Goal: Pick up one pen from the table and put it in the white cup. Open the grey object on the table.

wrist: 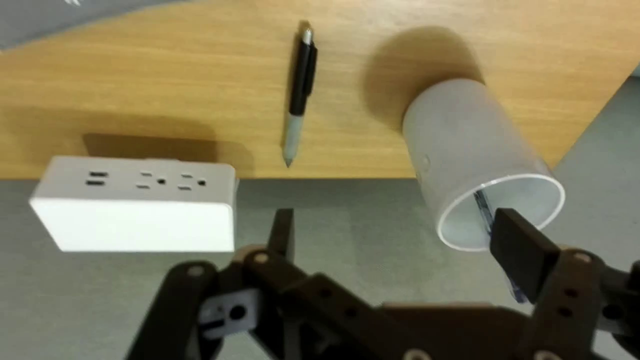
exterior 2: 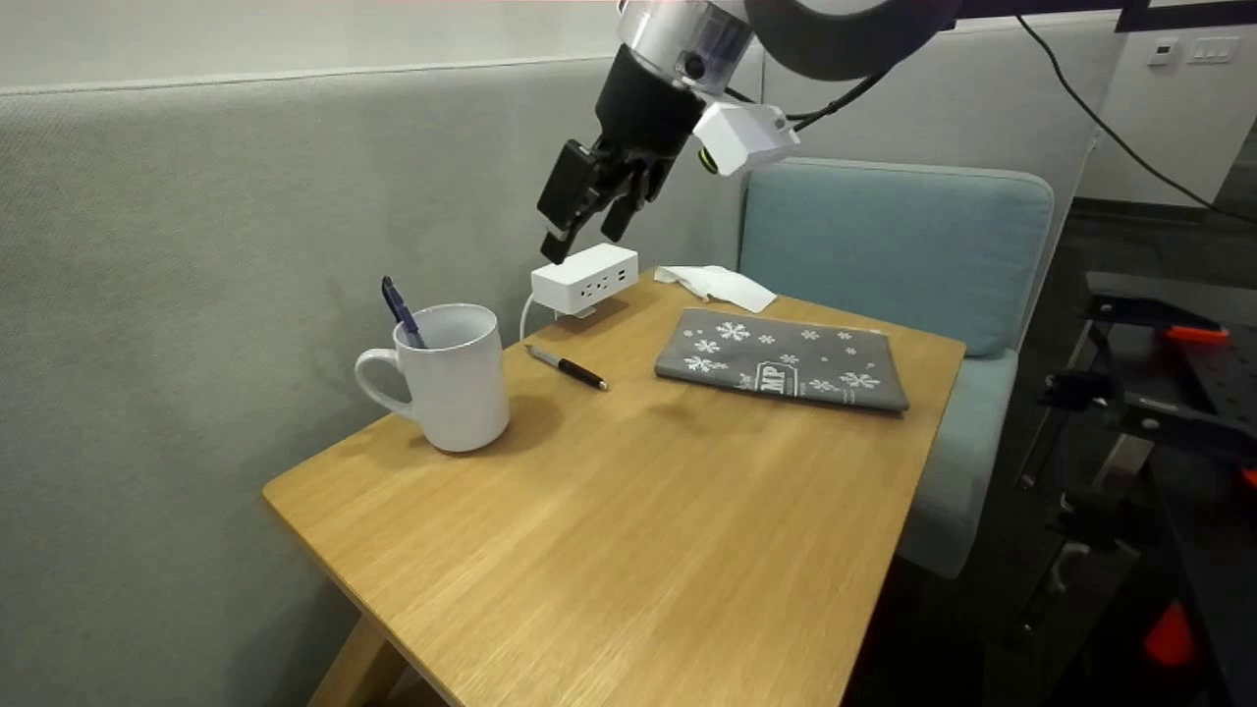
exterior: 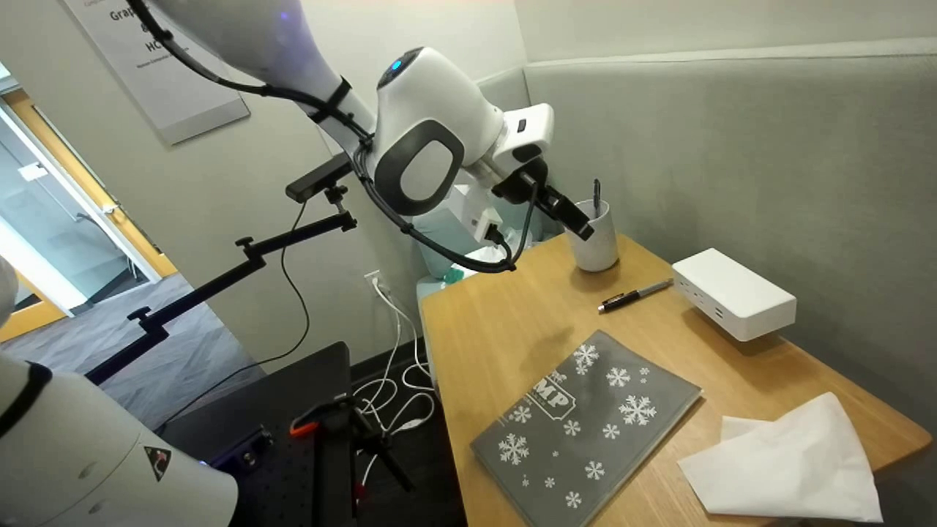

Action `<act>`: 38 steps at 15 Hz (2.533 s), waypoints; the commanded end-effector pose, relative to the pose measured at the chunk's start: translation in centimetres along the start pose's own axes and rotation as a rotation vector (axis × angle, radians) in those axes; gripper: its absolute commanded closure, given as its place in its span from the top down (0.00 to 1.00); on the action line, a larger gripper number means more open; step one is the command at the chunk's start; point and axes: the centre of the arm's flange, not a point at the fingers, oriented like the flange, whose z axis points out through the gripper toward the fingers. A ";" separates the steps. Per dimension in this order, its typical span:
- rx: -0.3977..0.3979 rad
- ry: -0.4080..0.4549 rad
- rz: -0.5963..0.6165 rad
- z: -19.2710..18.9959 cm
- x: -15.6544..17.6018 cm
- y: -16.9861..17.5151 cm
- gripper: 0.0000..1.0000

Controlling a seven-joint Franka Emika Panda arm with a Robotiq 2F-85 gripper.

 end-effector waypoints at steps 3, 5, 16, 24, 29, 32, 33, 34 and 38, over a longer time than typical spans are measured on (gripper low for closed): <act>-0.011 -0.238 0.053 -2.2 -0.9 5.1 1.00; 0.003 -0.316 0.083 -2.1 -0.8 6.8 1.00; 0.248 -0.654 -0.064 -0.9 -1.9 18.0 1.00; 0.245 -0.708 -0.131 -0.4 -3.6 18.5 1.00; 0.136 -0.538 -0.097 0.1 -2.3 22.7 1.00; 0.172 -0.537 -0.081 0.6 -2.3 25.3 1.00; 0.198 -0.541 -0.075 0.8 -2.4 26.2 1.00; 0.210 -0.542 -0.068 1.0 -2.5 26.9 1.00; 0.249 -0.535 -0.070 2.5 -3.6 29.5 1.00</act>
